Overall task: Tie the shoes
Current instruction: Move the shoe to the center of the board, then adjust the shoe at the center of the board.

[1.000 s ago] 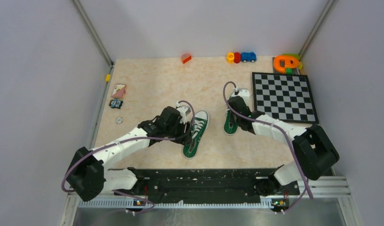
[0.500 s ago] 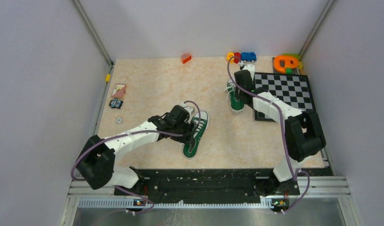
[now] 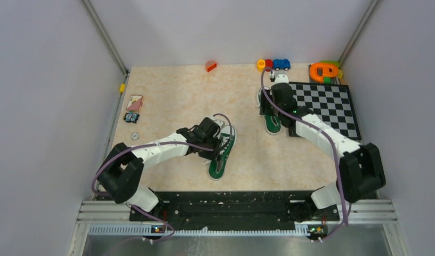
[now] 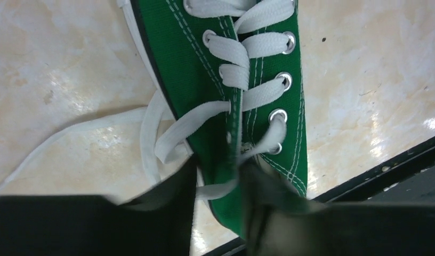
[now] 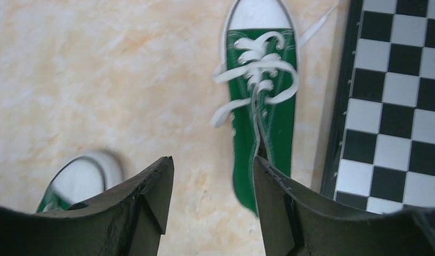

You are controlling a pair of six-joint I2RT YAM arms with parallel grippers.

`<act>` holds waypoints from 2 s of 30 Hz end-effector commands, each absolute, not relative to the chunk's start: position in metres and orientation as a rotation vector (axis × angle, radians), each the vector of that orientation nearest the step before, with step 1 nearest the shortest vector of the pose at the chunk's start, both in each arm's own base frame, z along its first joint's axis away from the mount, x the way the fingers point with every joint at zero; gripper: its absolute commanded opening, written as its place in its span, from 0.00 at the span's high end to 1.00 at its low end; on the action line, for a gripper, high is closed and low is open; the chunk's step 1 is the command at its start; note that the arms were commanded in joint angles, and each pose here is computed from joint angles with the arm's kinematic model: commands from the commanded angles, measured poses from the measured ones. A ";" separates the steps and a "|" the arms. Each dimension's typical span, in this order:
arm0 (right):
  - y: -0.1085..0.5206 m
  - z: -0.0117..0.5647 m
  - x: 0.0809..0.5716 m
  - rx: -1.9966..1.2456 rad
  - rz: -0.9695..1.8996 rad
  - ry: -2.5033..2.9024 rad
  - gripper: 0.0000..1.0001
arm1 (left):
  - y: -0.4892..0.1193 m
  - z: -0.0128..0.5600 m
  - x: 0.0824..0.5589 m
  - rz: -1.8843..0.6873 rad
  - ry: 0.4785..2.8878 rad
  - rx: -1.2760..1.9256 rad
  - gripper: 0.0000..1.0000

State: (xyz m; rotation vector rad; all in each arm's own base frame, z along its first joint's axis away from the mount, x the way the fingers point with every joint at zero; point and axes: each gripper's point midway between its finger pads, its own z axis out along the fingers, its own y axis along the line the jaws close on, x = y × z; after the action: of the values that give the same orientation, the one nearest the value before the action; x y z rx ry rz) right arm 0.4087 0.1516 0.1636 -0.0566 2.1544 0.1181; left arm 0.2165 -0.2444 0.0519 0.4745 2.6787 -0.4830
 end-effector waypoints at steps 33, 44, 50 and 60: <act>0.263 0.107 0.272 -0.460 0.372 2.177 0.41 | -0.337 0.096 0.283 -0.925 2.354 0.193 1.00; 0.253 0.079 0.281 -0.443 0.204 2.204 0.52 | -0.332 0.104 0.275 -0.935 2.369 0.200 1.00; 0.246 0.109 0.295 -0.283 0.200 2.120 0.64 | -0.319 0.107 0.272 -0.840 2.422 0.212 1.00; 0.262 0.123 0.306 -0.220 0.290 2.052 0.70 | -0.305 0.105 0.267 -0.719 2.509 0.278 1.00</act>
State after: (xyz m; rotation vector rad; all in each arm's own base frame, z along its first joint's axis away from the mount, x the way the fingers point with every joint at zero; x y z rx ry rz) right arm 0.2861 0.2478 0.0833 -0.3231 2.1879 0.2166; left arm 0.2678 -0.3117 0.0850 0.2215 2.5182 -0.7582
